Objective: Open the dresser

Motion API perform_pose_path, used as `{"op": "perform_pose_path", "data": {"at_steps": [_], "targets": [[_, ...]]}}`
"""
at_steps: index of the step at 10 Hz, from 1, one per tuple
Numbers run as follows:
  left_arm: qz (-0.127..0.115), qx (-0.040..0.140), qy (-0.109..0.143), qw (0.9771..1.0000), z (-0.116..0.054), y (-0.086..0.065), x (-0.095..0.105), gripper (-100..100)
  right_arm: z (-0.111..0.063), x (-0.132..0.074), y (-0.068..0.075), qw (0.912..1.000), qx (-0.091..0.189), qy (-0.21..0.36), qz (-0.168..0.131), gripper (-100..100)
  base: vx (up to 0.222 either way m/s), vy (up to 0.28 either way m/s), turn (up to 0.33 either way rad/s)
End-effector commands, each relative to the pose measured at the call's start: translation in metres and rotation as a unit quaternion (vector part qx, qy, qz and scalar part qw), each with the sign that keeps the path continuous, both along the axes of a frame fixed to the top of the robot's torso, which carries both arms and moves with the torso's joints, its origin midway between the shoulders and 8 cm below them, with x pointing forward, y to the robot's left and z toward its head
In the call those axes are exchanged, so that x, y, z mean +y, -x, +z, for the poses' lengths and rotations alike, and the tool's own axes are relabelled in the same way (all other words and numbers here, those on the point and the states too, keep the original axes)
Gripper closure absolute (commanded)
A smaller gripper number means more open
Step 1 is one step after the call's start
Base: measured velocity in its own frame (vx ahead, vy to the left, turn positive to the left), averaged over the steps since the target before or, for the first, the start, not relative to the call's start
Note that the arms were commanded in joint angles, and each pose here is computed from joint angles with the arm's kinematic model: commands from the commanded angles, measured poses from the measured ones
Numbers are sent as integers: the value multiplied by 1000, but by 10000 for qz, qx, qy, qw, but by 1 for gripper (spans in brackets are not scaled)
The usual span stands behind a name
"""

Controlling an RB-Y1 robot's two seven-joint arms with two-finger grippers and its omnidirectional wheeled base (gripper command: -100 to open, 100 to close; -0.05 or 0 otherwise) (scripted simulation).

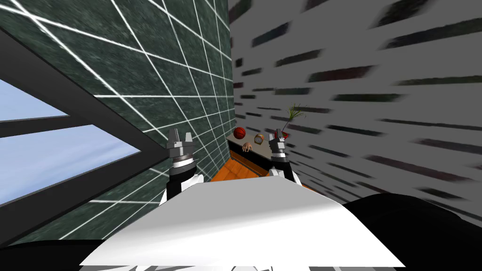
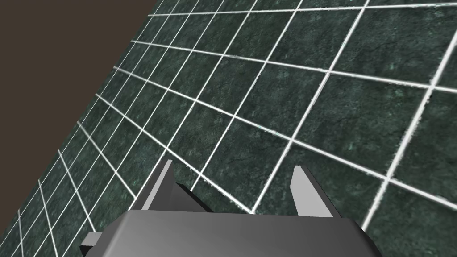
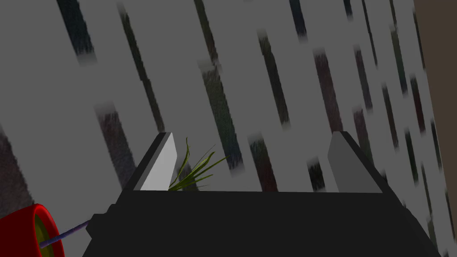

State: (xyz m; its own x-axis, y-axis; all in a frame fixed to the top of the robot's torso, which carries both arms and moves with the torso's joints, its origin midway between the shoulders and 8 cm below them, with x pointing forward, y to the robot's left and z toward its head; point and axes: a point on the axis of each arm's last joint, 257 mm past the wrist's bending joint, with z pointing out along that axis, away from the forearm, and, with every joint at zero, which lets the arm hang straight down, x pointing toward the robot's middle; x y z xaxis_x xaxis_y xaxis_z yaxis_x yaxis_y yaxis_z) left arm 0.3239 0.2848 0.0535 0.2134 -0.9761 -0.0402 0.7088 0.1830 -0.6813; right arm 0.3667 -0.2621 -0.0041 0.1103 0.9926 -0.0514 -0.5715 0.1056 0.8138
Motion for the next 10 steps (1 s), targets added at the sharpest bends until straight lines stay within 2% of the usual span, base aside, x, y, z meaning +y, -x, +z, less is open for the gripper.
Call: {"op": "perform_pose_path", "data": {"at_steps": [1,9,10], "targets": [[0,0,0,10000,0,0,0,0,0,0,0,10000,0,0,0,0,0,0,0],[0,-2,0,10000,0,0,0,0,0,0,0,10000,-2,0,0,0,0,0,0],[0,-2,-1,10000,0,0,0,0,-8,4,-3,9996,139,239,30,-100,11,1,64]]}}
